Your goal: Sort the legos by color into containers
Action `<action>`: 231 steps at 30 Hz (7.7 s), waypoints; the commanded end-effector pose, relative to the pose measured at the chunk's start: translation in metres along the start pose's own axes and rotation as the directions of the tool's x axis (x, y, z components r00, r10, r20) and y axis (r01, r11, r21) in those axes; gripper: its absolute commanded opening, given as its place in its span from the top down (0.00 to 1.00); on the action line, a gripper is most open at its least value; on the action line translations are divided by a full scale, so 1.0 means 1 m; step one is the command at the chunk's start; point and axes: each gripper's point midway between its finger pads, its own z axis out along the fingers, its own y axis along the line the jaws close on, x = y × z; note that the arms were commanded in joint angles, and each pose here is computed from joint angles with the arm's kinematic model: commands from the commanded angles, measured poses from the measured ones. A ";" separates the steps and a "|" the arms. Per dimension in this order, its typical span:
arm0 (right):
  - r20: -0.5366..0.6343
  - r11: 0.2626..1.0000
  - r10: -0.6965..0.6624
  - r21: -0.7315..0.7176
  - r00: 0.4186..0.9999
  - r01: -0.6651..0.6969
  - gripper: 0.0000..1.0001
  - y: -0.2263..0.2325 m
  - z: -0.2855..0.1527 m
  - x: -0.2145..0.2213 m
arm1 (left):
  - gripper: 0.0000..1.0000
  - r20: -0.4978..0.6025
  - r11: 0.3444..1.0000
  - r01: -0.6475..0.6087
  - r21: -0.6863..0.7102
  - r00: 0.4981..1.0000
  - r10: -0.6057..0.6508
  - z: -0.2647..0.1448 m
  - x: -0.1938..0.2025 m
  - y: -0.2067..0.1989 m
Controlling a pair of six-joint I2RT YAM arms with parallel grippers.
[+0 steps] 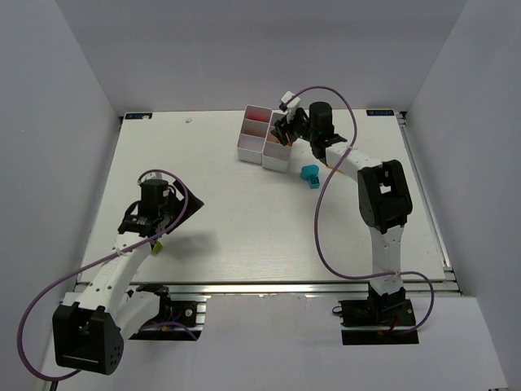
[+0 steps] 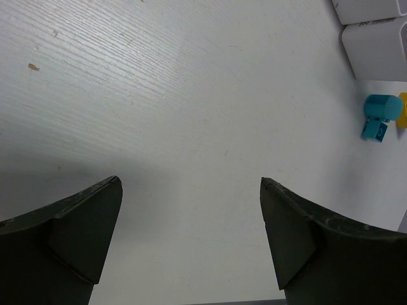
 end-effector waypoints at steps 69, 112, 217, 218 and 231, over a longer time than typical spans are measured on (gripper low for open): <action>-0.502 0.935 -0.171 -0.354 0.848 -0.021 0.98 -0.018 -0.202 0.086 | 0.11 -0.170 0.877 0.077 0.474 0.985 0.006 0.002 0.021 -0.103; -0.275 0.768 -0.149 -0.637 0.950 -0.064 1.00 0.191 -0.162 -0.009 | 0.39 -0.333 0.733 0.117 0.670 0.930 0.156 0.023 0.078 -0.219; -0.219 0.980 0.009 -0.192 0.976 -0.052 1.00 0.065 -0.151 -0.009 | 0.73 0.122 0.989 -0.074 0.128 0.991 0.058 0.053 -0.076 -0.164; -0.227 0.984 0.010 -0.171 0.974 -0.050 1.00 0.064 -0.143 -0.008 | 0.54 0.159 0.991 -0.073 0.108 0.986 0.056 0.036 -0.086 -0.152; -0.089 0.997 -0.073 -0.018 0.993 0.071 1.00 0.024 -0.029 -0.030 | 0.13 0.175 0.975 -0.070 -0.212 0.979 0.109 -0.028 -0.074 -0.019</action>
